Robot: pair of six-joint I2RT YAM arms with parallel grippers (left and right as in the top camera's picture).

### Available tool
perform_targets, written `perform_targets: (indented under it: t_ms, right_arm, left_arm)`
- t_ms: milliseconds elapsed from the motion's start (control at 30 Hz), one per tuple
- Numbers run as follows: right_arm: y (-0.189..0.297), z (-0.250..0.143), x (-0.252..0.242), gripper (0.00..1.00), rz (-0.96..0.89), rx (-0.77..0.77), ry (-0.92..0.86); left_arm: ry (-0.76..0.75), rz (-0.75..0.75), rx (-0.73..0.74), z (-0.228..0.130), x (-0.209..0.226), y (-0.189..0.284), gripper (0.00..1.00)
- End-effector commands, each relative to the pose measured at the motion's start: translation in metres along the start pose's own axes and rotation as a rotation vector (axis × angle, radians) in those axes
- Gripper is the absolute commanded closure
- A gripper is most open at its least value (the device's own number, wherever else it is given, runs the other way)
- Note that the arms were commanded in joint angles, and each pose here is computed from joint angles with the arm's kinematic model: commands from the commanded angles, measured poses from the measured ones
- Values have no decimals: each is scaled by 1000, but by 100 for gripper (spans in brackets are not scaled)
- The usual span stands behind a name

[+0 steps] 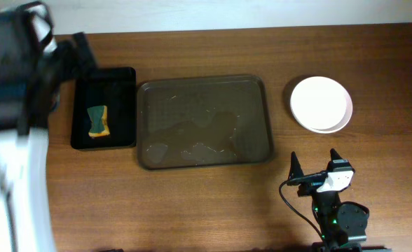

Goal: Clean dirty plates on tray and stack at the side

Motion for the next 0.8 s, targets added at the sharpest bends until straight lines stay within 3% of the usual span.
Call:
perform_targets:
  t_ms: [0,233,433,767]
  right_arm:
    - [0,-2,2,2,16,2,-3]
    - [0,-2,2,1,16,2,-3]
    - [0,-2,2,2,16,2,-3]
    - [0,-2,2,2,16,2,-3]
  left_arm:
    - [-38,31,-132,-29,15,43,1]
    - [-93,9,-321,-114,34,74,1]
    - [-90,-14,-460,-198,47,58,1]
    - [-94,-25,-565,-248,56,32,1]
Point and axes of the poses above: each gripper's point midway between its finger pads, its own y axis back along the fingers, its own x axis along the line the jaws close on, z = x × y, the point moved 5 cm from there along y, back along the fingers, and after that the axes turned 1 degree about y, right-handed, at the moved point
